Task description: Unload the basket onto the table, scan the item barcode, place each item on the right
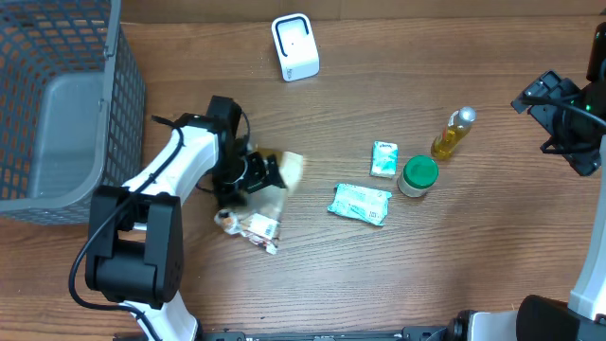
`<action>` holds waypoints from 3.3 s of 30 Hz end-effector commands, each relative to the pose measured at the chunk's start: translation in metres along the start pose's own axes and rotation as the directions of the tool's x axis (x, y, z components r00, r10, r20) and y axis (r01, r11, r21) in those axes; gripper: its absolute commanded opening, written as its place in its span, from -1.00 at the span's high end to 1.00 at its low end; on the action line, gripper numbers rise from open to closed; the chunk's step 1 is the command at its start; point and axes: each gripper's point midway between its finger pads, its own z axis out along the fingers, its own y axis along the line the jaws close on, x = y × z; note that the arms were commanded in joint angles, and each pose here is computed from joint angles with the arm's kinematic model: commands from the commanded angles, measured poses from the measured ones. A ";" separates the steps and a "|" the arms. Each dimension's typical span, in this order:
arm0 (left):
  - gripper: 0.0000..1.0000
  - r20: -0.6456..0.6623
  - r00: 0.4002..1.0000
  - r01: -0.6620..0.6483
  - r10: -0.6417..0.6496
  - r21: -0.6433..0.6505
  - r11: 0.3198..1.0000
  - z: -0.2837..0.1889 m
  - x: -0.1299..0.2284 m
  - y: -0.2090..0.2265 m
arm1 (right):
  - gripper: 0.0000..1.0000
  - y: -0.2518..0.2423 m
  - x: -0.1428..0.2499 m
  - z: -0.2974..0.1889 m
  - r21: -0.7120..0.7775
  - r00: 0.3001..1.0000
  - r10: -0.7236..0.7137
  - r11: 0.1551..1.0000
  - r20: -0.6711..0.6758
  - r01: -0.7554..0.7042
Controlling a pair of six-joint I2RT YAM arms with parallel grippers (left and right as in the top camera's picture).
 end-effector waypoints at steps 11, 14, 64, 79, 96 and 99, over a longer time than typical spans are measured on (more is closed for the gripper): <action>-0.73 0.057 0.996 -0.079 0.075 0.066 0.995 -0.025 -0.001 -0.029 | -1.00 -0.001 -0.001 -0.003 -0.004 1.000 0.008 1.000 0.012 -0.008; -0.54 0.084 0.986 -0.145 0.146 -0.016 0.989 -0.024 -0.004 -0.019 | -1.00 -0.001 -0.001 -0.003 -0.004 1.000 0.008 1.000 0.012 -0.008; 0.09 0.260 0.920 -0.193 0.295 -0.355 0.915 0.005 -0.022 -0.013 | -1.00 -0.001 -0.001 -0.003 -0.004 1.000 0.008 1.000 0.012 -0.008; 0.35 0.383 0.917 0.096 0.109 -0.480 0.872 -0.013 -0.027 0.031 | -1.00 -0.001 -0.001 -0.003 -0.004 1.000 0.008 1.000 0.012 -0.008; 0.09 0.298 0.916 0.348 -0.270 -0.250 0.904 -0.027 -0.024 0.066 | -1.00 -0.001 -0.001 -0.003 -0.004 1.000 0.008 1.000 0.012 -0.008; 0.07 0.260 0.942 0.280 -0.213 -0.259 0.924 -0.028 -0.023 0.068 | -1.00 -0.001 -0.001 -0.003 -0.004 1.000 0.008 1.000 0.012 -0.008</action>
